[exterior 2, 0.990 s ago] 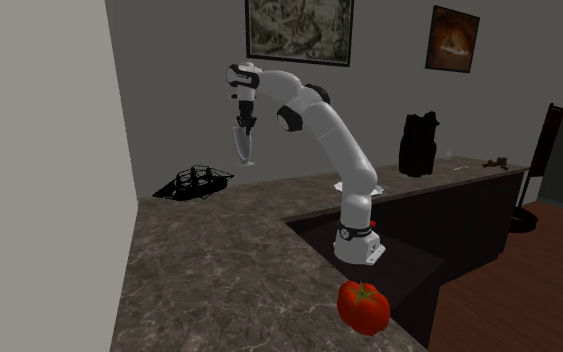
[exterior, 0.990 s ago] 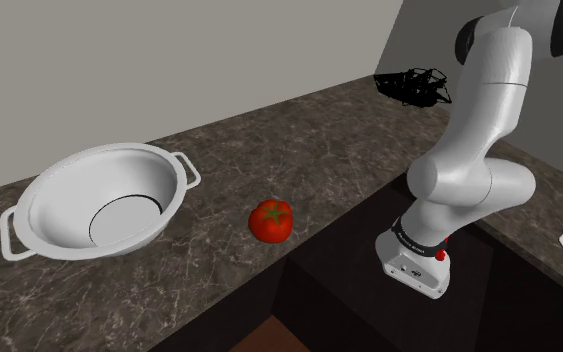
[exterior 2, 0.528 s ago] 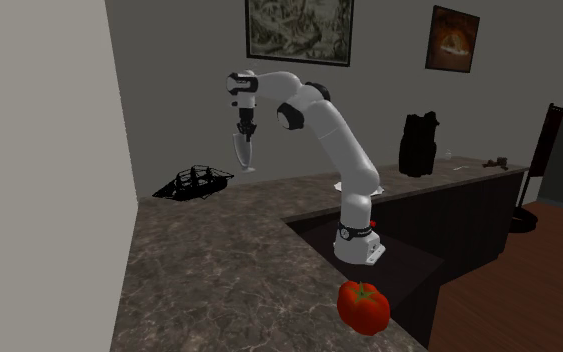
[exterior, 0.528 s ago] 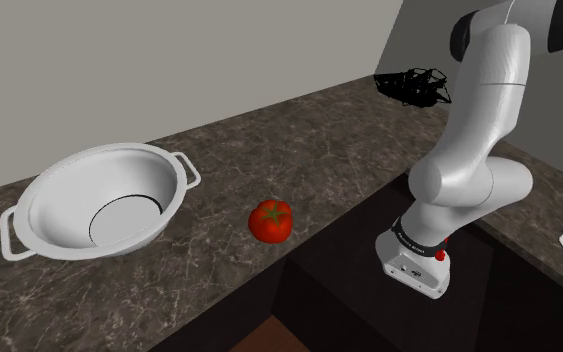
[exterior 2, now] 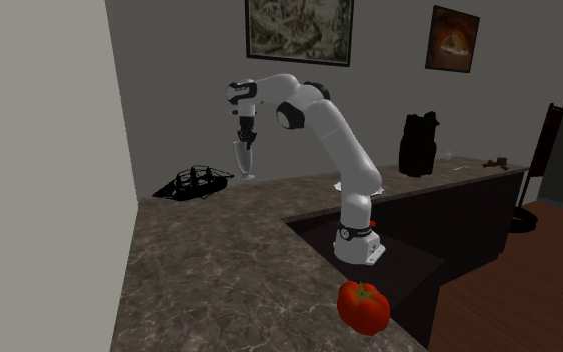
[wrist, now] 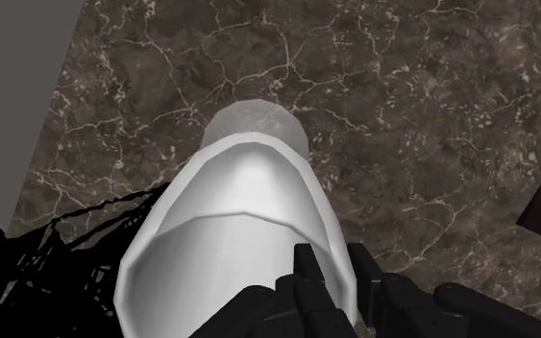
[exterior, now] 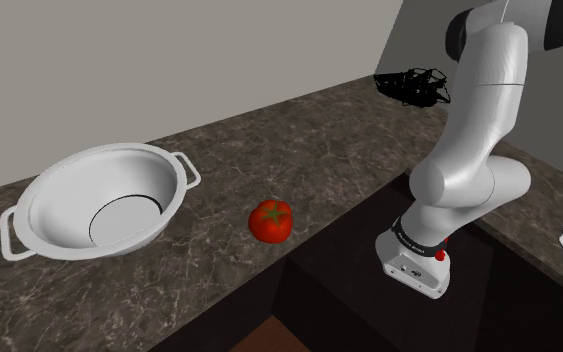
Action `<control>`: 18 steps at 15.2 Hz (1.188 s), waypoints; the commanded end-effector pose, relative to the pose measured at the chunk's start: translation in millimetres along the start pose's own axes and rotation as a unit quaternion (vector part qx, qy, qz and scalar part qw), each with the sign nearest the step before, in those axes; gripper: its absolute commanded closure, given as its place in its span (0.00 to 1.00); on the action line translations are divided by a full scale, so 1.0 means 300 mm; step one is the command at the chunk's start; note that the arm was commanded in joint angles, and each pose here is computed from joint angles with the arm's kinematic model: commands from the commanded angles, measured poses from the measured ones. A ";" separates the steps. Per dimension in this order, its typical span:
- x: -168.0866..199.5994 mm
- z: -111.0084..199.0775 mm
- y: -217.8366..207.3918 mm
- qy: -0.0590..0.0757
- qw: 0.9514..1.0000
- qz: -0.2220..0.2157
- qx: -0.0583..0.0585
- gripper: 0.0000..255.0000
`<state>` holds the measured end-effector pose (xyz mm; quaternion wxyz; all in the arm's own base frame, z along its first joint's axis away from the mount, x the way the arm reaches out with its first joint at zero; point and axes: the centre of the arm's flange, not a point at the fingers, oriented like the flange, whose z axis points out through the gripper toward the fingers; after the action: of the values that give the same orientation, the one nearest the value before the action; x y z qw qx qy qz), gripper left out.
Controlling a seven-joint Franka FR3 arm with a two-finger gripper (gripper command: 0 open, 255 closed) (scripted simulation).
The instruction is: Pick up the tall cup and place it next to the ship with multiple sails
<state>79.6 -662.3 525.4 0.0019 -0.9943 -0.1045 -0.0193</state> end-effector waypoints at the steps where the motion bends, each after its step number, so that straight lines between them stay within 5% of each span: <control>1: -0.001 0.035 0.001 0.000 1.000 0.000 -0.001 1.00; 18: -0.012 0.321 0.001 0.000 1.000 0.000 -0.001 1.00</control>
<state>79.4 -663.4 431.3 0.0018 -0.9943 -0.1046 -0.0192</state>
